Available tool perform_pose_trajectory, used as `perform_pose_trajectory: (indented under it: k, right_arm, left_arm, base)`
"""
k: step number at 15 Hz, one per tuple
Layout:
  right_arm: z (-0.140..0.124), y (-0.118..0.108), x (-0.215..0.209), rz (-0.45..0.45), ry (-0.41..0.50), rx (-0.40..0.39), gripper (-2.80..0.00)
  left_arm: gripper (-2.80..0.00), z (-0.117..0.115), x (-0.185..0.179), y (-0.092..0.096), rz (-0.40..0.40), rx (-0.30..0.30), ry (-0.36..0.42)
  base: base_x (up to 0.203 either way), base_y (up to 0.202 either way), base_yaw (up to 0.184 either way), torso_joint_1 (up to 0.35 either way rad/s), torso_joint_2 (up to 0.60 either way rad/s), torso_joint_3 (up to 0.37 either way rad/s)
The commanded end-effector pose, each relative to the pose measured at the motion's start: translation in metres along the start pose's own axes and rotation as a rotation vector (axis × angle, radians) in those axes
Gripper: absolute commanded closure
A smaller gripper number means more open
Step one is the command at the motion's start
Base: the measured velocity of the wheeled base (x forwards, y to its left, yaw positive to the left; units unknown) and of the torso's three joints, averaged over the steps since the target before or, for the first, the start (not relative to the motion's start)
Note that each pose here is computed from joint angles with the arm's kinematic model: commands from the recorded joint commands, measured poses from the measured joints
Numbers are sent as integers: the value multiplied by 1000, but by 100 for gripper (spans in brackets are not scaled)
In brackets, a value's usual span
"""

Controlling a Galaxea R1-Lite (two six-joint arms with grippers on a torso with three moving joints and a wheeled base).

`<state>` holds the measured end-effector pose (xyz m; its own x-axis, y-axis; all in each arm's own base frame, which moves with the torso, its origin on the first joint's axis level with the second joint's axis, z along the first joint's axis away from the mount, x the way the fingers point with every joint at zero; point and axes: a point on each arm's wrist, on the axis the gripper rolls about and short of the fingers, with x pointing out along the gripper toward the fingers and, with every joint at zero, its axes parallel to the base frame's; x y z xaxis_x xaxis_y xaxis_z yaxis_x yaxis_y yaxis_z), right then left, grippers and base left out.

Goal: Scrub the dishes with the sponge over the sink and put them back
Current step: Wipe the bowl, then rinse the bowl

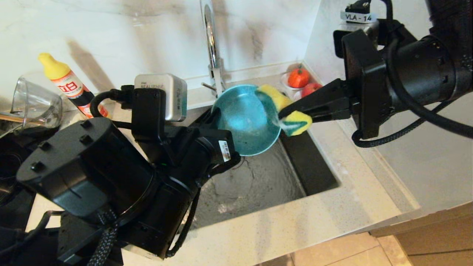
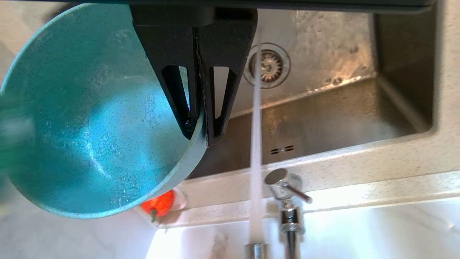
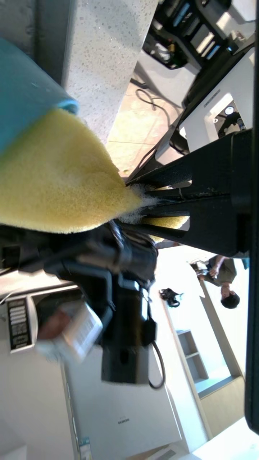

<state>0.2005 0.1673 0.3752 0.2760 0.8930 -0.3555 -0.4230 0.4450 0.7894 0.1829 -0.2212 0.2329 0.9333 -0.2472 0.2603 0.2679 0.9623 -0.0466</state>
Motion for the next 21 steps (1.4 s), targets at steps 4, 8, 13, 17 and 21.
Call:
perform_pose_trajectory:
  k: [4,8,13,17,21]
  right_arm:
    - [-13,16,-27,43,-25,-35,0]
    - [-22,24,-48,52,-47,-56,0]
    - [-10,4,-62,-26,-134,-12,0]
    - [-11,-6,-67,-64,-153,13,0]
    - [-14,-13,-64,-84,-130,5,0]
  left_arm:
    - [0,-13,7,13,50,37,30]
    - [0,-39,4,15,47,42,124]
    - [0,-90,16,34,130,94,274]
    - [0,-101,36,55,207,61,371]
    - [0,-98,57,65,261,-83,452]
  base:
    - [0,0,0,0,0,0]
    - [0,0,0,0,0,0]
    - [0,0,0,0,0,0]
    - [0,0,0,0,0,0]
    - [0,0,0,0,0,0]
